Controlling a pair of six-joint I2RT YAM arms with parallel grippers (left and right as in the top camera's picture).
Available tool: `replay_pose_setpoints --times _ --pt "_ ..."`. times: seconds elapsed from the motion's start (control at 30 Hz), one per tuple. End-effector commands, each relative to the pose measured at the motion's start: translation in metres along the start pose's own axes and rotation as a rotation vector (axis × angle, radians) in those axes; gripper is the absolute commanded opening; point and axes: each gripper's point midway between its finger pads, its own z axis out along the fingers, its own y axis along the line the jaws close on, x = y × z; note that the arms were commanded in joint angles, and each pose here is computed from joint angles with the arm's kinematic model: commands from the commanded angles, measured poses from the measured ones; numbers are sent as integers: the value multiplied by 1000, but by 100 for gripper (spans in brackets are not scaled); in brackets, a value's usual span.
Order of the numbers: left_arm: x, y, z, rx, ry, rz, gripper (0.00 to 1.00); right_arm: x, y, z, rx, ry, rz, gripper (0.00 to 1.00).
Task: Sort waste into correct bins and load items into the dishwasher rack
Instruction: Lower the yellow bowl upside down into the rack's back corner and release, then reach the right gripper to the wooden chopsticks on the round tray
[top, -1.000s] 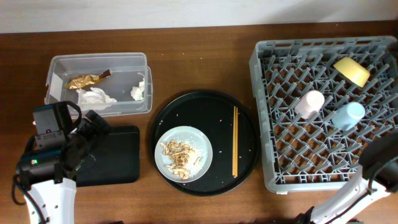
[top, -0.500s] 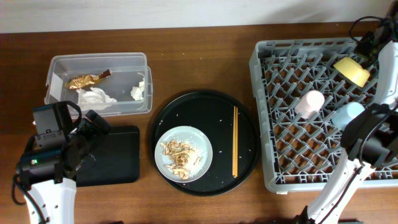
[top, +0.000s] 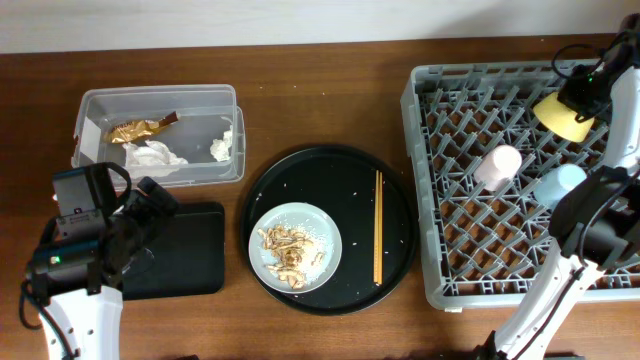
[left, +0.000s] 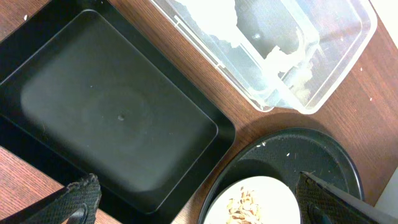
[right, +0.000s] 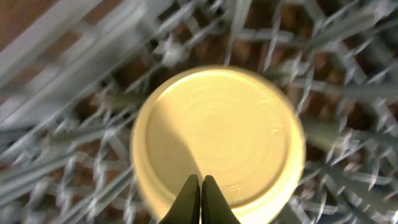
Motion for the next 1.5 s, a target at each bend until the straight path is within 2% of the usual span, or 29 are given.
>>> replay_pose_setpoints --times 0.0,0.13,0.23,0.3,0.33,0.37,0.4,0.5,0.67,0.83,1.2,1.3,1.37,1.47 --pt "-2 1 -3 1 -13 11 99 10 30 -47 -151 5 8 4" --pt "-2 1 -3 1 -13 11 99 20 37 -99 -191 -13 42 4" --pt "-2 1 -3 1 -13 11 99 39 64 -176 -366 -57 17 4" --pt "-2 1 -3 1 -13 11 99 82 79 -234 -487 -3 14 4" --pt "-2 1 -3 1 -13 11 99 111 77 -255 -486 54 28 5" --pt "-2 1 -3 1 -13 11 99 128 80 -269 -494 66 8 40" --pt "-2 1 -3 1 -13 11 100 132 84 -276 -498 52 -19 98" --pt "-2 1 -3 1 -13 11 99 158 123 -288 -557 81 -146 98" --pt "-2 1 -3 1 -13 11 99 245 203 -287 -614 259 -447 98" --pt "-2 1 -3 0 -14 11 99 289 233 -281 -575 303 -623 98" --pt "-2 1 -3 1 -13 11 99 294 241 -278 -571 303 -653 98" --pt "-2 1 -3 1 -13 11 99 308 236 -263 -441 297 -728 98" --pt "-2 1 -3 1 -13 11 99 324 232 -248 -333 321 -707 98" --pt "-2 1 -3 1 -13 11 99 338 248 -225 -305 290 -765 98"
